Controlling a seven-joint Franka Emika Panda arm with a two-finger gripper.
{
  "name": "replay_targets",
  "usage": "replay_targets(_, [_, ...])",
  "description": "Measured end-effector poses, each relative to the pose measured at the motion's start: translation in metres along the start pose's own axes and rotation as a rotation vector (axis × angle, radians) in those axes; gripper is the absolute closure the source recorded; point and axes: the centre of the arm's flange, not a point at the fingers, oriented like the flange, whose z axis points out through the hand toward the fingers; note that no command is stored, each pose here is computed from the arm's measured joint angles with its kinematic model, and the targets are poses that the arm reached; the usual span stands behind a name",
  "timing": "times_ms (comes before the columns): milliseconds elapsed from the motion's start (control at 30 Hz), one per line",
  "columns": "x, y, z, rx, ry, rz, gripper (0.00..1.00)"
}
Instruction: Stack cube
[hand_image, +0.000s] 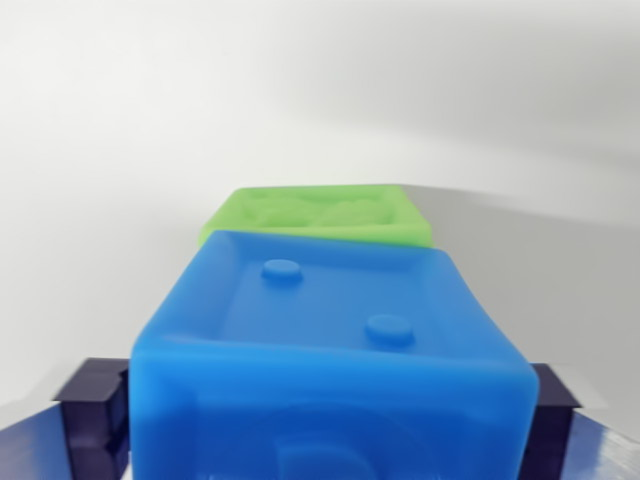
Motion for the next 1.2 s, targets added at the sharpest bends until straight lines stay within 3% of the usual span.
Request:
replay_targets(733, [0.000,0.000,-0.001,0.0002,-0.0003,0.000,0.00])
replay_targets(900, [0.001,0.000,-0.008,0.0021,0.0020,0.000,0.00])
replay_targets(1200, [0.001,0.000,-0.031,0.0037,0.0029,0.000,0.00])
